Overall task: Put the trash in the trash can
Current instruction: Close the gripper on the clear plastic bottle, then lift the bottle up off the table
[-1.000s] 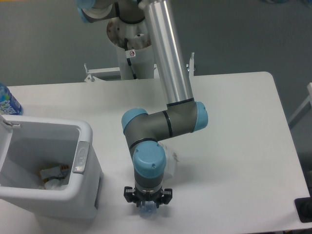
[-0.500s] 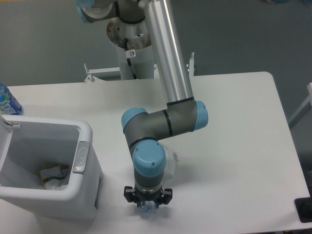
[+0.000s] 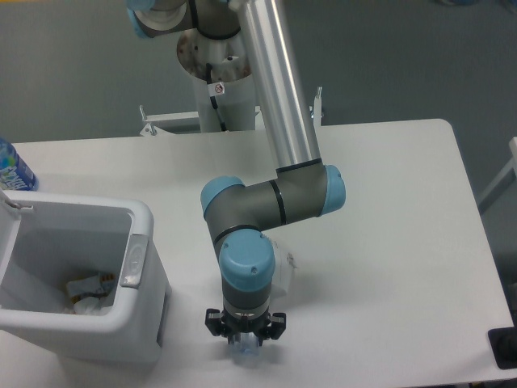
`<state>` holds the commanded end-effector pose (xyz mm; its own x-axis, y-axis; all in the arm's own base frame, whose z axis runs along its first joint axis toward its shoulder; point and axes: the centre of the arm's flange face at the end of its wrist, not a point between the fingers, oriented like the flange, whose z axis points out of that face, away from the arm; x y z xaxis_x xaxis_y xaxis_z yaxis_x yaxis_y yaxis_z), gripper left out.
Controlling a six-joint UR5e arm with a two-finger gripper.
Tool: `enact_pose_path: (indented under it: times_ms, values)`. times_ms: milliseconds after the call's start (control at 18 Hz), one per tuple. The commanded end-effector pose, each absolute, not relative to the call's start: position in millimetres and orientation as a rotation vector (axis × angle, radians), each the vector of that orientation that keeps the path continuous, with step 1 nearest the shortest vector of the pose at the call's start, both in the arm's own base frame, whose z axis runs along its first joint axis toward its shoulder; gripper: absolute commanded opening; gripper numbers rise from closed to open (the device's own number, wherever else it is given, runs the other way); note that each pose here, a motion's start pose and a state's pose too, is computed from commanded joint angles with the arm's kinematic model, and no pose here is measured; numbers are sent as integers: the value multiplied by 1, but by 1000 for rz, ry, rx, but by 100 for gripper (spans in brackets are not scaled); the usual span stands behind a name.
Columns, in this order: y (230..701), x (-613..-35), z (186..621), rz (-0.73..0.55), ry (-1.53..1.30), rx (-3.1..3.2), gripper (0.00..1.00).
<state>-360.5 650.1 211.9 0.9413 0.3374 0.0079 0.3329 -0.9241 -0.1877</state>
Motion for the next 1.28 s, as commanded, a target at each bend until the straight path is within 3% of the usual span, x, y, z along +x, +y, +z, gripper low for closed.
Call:
enact_pose_path:
  times_ms: [444,611,1000,1278]
  values:
    - [650,-366,291,117,-478,-2795,59]
    - [659,-371,325,83,-475,-2704,59]
    - [656,-414,431,126,-564,-2465,59]
    - [636,-437,513,87,-618,-2240,59]
